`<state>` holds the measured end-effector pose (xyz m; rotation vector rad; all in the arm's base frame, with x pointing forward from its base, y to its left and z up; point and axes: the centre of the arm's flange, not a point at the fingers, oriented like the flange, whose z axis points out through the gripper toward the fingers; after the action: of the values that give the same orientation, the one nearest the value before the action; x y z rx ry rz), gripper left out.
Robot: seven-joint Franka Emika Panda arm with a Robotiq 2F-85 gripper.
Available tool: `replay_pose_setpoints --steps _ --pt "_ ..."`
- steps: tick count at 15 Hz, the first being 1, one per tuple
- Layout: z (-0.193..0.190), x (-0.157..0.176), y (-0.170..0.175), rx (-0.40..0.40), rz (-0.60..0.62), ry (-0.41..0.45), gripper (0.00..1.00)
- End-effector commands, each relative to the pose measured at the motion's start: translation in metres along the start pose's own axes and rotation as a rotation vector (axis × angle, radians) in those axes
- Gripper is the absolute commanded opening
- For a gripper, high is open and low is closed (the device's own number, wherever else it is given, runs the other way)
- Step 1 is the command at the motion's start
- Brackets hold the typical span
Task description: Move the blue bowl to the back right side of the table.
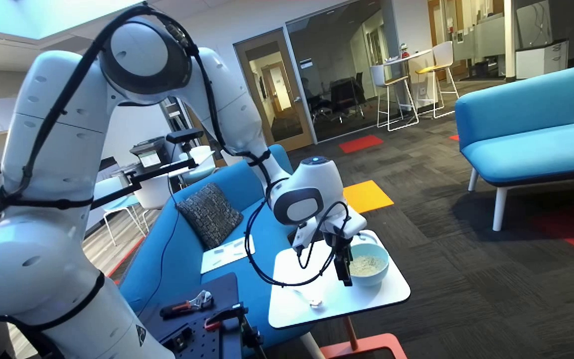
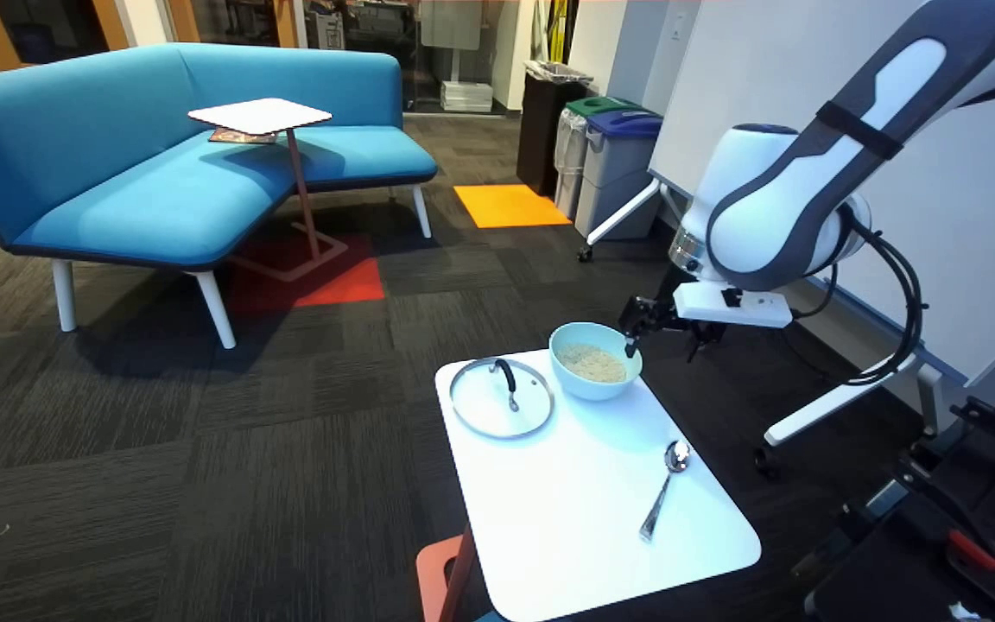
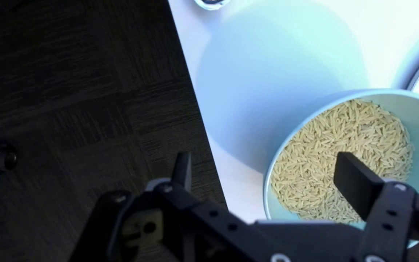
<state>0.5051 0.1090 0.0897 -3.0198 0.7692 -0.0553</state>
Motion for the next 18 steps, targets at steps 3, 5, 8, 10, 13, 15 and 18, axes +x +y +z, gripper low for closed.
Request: replay_pose_setpoints --steps 3,5,8,10,13,15,18 --pt "-0.072 -0.026 0.017 -0.015 -0.148 0.03 1.0" --pt "-0.089 -0.029 0.02 -0.001 -0.204 0.031 1.0" --pt "-0.11 -0.033 0.024 -0.001 -0.288 -0.001 1.0" --pt "-0.122 -0.036 0.027 -0.001 -0.338 -0.033 1.0" --pt "-0.134 -0.039 0.032 -0.008 -0.394 -0.084 1.0" --pt "-0.138 -0.04 0.034 -0.021 -0.417 -0.119 1.0" --pt "-0.138 -0.043 0.036 -0.028 -0.446 -0.165 1.0"
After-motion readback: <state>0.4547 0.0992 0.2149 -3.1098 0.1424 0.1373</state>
